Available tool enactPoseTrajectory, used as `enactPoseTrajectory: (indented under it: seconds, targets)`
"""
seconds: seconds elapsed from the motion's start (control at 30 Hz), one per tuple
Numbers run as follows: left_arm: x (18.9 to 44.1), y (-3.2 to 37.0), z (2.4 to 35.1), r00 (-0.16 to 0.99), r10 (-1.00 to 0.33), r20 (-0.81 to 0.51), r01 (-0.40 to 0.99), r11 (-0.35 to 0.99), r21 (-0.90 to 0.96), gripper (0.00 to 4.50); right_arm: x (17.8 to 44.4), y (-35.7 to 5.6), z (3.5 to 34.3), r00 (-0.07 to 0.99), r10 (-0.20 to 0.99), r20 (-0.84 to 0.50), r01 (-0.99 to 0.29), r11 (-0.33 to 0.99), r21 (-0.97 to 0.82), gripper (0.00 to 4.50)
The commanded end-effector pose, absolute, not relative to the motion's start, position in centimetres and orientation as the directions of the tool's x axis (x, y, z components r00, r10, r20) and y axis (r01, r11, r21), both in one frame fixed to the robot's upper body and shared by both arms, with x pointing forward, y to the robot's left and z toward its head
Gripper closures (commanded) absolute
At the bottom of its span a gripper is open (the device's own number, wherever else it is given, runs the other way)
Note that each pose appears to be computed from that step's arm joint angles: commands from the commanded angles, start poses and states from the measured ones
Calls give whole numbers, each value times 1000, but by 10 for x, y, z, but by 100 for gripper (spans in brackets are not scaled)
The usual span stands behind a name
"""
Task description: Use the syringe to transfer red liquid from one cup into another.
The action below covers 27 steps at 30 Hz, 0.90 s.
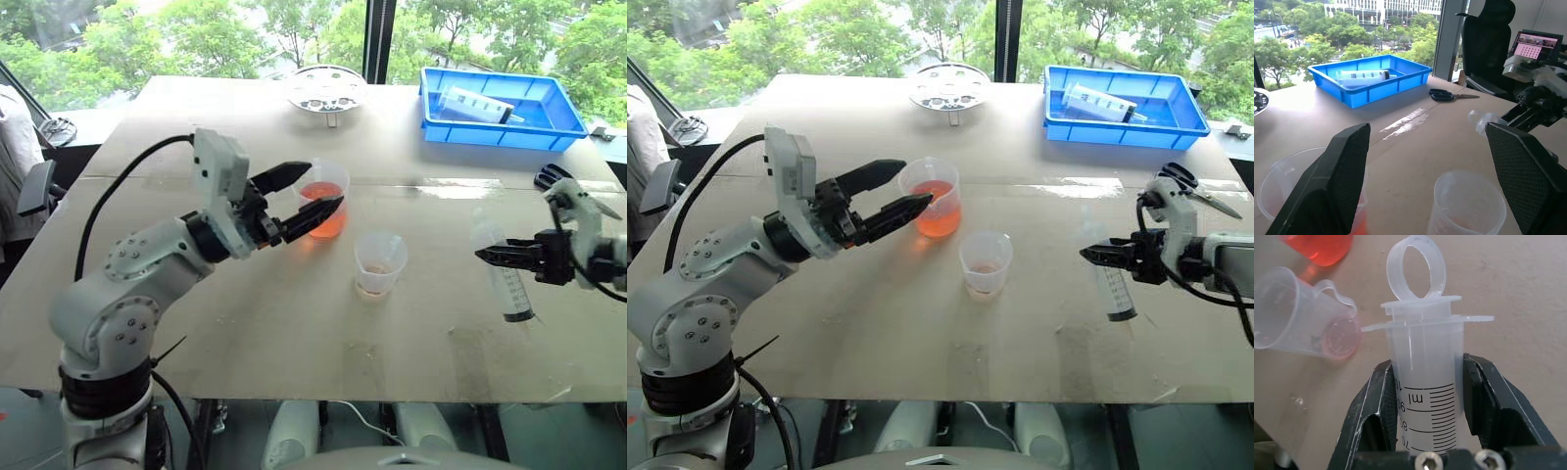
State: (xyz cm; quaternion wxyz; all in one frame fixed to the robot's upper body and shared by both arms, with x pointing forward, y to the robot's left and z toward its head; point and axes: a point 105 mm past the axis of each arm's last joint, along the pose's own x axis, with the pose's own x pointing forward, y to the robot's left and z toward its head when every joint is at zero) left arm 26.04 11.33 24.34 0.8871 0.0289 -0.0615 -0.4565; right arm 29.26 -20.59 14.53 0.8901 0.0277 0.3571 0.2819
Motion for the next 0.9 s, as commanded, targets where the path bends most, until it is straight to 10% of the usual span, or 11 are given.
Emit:
enactPoseTrajectory:
  seconds: [0.03,0.17,0.2,0.37,0.5,0.9]
  targets:
    - [249,116,252,566,-818,107,803,576,155,70,309,-213,135,607,462,-647,-476,863,170,306]
    - [243,129,239,598,-799,64,790,601,120,70,322,-212,105,560,428,-709,-512,852,109,306]
    - [241,130,237,599,-798,56,790,601,120,70,323,-213,105,557,434,-708,-520,847,110,200]
    - [235,141,226,617,-785,42,784,619,43,70,318,-224,125,560,483,-674,-611,790,59,7]
    - [218,150,206,588,-808,-41,808,589,-18,4,293,-229,149,551,590,-590,-714,699,33,0]
    - [182,146,203,334,-924,-184,940,342,-11,4,223,-252,162,557,693,-458,-794,605,-49,0]
